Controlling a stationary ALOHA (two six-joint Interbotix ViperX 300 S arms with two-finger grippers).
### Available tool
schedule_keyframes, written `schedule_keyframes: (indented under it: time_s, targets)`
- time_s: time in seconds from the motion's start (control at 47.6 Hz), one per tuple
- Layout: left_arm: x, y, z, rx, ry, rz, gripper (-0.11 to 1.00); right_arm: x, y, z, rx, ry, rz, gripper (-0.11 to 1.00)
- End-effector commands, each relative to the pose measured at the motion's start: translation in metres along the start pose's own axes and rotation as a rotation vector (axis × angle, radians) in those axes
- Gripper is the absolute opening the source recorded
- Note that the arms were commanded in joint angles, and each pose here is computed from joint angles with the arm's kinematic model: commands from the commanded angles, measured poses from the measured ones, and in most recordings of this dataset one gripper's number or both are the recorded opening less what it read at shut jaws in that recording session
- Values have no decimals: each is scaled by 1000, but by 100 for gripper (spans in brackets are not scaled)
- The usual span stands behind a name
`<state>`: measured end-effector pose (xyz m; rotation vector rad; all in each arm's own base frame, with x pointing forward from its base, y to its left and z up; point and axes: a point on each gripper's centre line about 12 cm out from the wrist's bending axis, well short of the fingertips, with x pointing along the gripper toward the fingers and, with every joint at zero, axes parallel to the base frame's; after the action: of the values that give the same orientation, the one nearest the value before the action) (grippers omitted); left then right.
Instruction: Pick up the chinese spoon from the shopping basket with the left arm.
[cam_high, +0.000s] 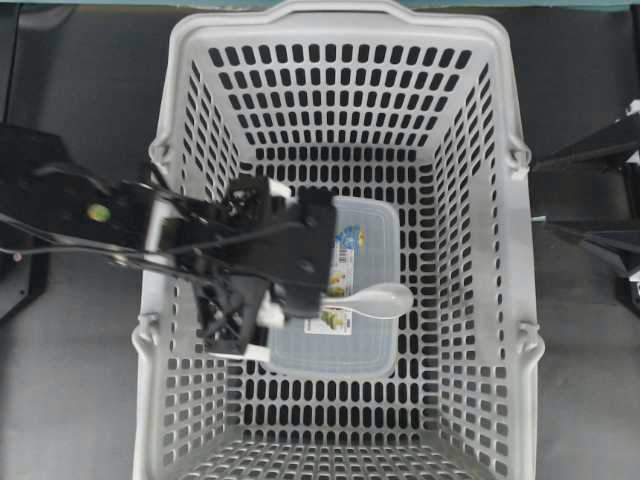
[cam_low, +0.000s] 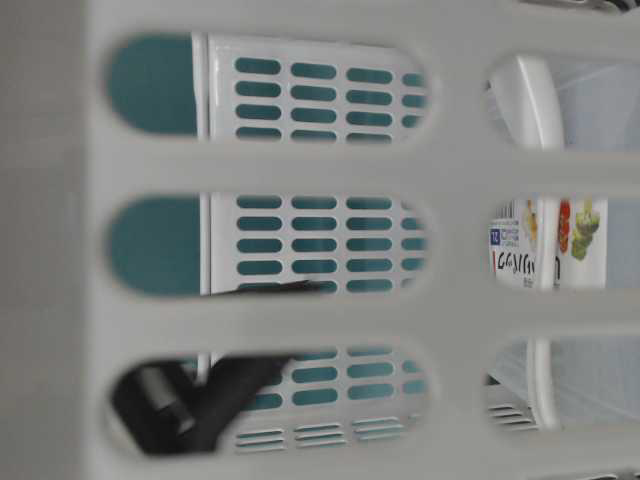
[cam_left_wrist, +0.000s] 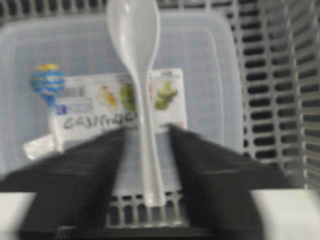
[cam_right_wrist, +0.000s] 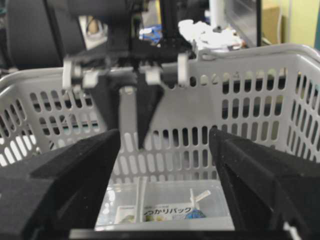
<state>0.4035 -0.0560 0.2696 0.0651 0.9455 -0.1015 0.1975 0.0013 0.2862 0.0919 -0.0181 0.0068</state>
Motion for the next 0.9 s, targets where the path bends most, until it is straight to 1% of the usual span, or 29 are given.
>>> schedule_keyframes:
  time_s: [0.0, 0.063, 0.105, 0.168, 0.21, 0.399, 0.63, 0.693, 0.777, 0.798, 0.882]
  targets:
    - [6, -7, 8, 11, 1, -8, 54, 2, 1, 9, 0, -26, 5, 69]
    - [18, -9, 9, 9, 21, -9, 71, 2, 1, 8, -1, -26, 3, 69]
    - [26, -10, 8, -2, 37, -9, 82, 2, 1, 9, 2, -27, 3, 69]
    - [40, -12, 6, -5, 64, -9, 90, 2, 1, 9, 0, -27, 5, 69]
    - [47, -12, 3, -7, 81, -9, 90, 2, 1, 9, 2, -27, 5, 69]
    - [75, -12, -6, -13, 131, -5, 81, 2, 1, 9, 0, -29, 5, 69]
    - [84, -11, -10, -18, 144, -3, 78, 2, 1, 8, -3, -26, 3, 69]
    - [84, -12, -10, -18, 145, -4, 75, 2, 1, 8, -3, -26, 5, 69]
    - [84, -11, -11, -18, 145, -4, 66, 2, 1, 7, -3, -24, 5, 69]
    - [84, -11, -11, -18, 147, -4, 61, 2, 1, 7, 0, -24, 4, 69]
    - [83, -11, -10, -18, 144, -4, 37, 2, 1, 8, -1, -26, 3, 69]
